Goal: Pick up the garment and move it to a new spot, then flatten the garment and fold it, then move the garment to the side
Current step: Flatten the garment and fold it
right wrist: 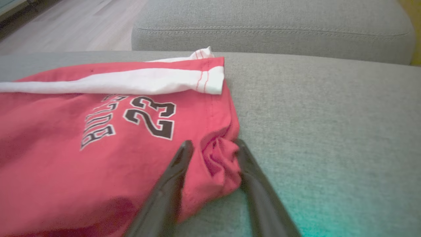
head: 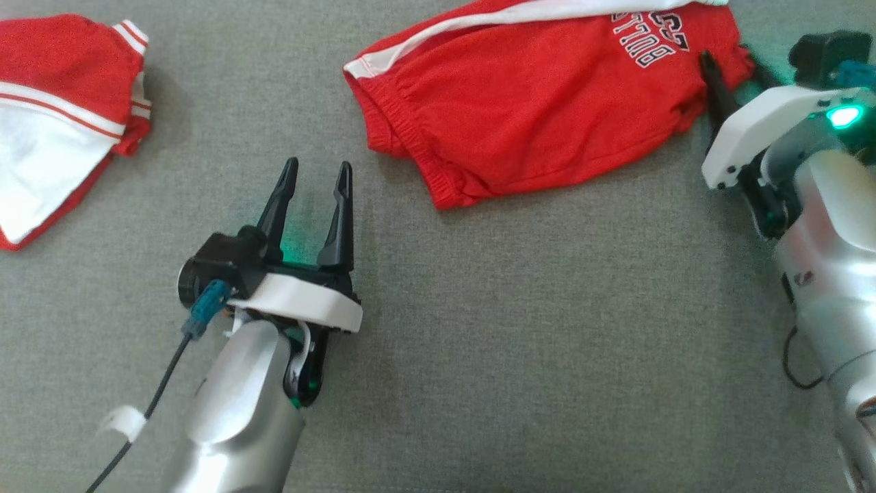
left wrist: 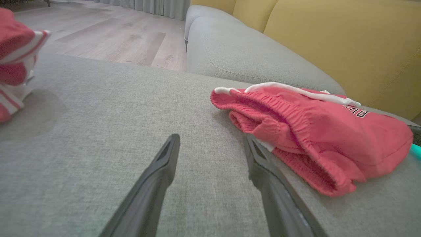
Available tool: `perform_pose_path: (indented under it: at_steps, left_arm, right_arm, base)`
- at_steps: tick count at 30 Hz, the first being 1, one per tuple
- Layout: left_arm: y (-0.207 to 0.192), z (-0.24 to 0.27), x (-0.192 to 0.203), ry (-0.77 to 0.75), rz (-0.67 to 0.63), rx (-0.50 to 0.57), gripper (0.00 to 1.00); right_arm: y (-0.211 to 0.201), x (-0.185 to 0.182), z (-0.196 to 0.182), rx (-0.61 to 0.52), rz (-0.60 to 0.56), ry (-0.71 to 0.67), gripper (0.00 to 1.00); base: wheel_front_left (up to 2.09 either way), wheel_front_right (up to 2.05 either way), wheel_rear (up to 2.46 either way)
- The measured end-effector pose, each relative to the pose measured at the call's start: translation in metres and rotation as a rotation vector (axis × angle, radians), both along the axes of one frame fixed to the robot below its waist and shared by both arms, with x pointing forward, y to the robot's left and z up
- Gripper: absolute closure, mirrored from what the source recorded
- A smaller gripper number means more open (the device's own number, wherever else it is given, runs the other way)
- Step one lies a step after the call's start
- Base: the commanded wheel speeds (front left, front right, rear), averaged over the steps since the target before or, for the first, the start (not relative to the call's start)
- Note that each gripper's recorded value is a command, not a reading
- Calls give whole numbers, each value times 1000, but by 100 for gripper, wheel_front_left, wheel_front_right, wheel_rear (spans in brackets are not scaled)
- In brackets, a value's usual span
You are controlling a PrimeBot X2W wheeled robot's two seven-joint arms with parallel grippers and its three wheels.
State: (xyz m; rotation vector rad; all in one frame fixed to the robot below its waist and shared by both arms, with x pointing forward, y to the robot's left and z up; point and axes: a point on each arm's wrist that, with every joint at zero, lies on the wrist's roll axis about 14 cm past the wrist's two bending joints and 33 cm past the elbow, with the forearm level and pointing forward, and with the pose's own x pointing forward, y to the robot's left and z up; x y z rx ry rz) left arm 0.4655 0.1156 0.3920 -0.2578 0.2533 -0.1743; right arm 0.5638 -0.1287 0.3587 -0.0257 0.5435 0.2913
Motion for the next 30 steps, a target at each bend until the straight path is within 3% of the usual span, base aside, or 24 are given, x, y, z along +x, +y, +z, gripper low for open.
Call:
perform_pose_path:
  at_steps: [10, 20, 25, 30]
  left_arm:
    - [10, 8, -34, 1, 28, 38, 0]
    - [13, 9, -85, 20, 36, 47, 0]
    - [15, 6, -92, 30, 44, 46, 0]
    - [15, 6, -95, 32, 42, 47, 0]
  right_arm:
    - [-19, -49, 9, 161, -161, -26, 100]
    - [-61, -113, 15, 211, -291, -35, 100]
    - [-63, -110, 22, 224, -299, -82, 100]
    - [-30, -82, 55, 252, -196, -193, 100]
  base:
    - [0, 0, 0]
    - [0, 0, 0]
    - [0, 0, 0]
    - [0, 0, 0]
